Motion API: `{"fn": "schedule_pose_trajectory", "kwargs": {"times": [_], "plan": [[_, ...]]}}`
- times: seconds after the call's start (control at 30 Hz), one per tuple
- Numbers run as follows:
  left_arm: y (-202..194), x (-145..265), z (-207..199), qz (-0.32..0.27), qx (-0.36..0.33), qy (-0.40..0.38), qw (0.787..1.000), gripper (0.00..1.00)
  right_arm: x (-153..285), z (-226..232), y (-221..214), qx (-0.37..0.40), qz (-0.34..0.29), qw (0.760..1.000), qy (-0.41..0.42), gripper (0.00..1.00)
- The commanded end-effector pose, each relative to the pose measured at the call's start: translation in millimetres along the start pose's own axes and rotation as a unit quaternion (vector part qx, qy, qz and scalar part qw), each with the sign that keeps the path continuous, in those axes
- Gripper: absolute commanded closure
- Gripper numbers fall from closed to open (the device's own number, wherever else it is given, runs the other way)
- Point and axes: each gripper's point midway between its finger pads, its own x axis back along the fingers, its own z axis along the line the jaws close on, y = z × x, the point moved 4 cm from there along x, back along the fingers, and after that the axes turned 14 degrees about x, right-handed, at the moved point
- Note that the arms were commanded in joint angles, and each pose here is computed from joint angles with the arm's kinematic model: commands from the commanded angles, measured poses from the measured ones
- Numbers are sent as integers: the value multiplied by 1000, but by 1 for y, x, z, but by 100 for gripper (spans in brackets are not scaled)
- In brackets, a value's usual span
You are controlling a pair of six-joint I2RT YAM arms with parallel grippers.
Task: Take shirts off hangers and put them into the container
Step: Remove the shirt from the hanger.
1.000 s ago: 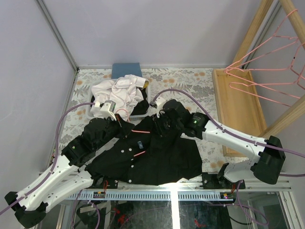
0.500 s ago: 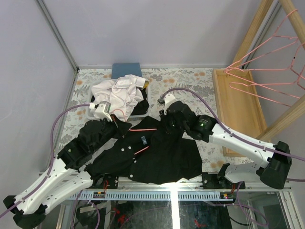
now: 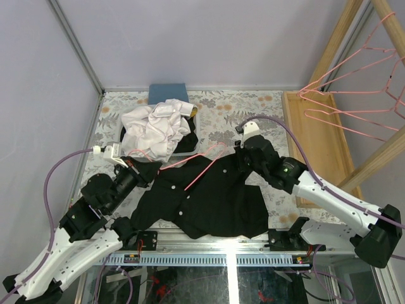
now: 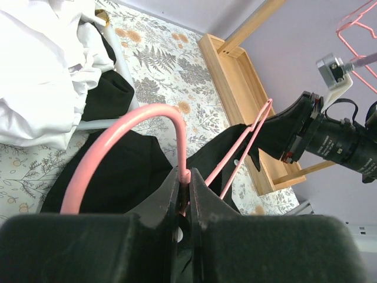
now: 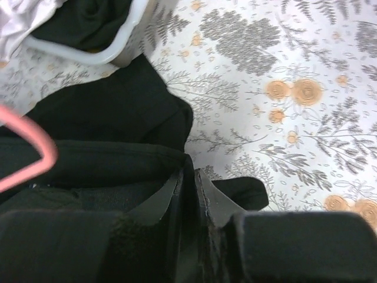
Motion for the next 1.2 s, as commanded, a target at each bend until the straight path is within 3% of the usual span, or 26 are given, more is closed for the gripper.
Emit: {"fn": "schedule_pose_trajectory", "kwargs": {"times": [0.0, 0.13, 0.27, 0.5, 0.63, 0.8, 0.97, 1.17], "plan": [[12, 0, -6, -36, 15, -10, 999, 100, 8, 16, 10, 25, -48, 995, 86, 80], [7, -4, -10, -18, 7, -21, 1000, 100, 17, 24, 19, 37, -74, 989, 125, 55], [-3, -12, -15, 17, -11, -31, 999, 100, 34, 32, 29, 58, -108, 977, 174, 38], [-26, -30, -17, 91, -35, -32, 995, 100, 53, 17, 43, 84, -144, 976, 142, 27], [-34, -33, -20, 119, -43, -44, 991, 100, 53, 32, 38, 113, -135, 964, 199, 18], [-38, -30, -28, 130, -45, -82, 987, 100, 47, 74, 1, 160, -62, 914, 367, 16], [-37, -24, -26, 131, -50, -77, 987, 100, 42, 77, -22, 183, 10, 898, 400, 22], [-31, -18, -14, 112, -61, -46, 991, 100, 54, 75, -23, 190, 16, 891, 413, 31]]}}
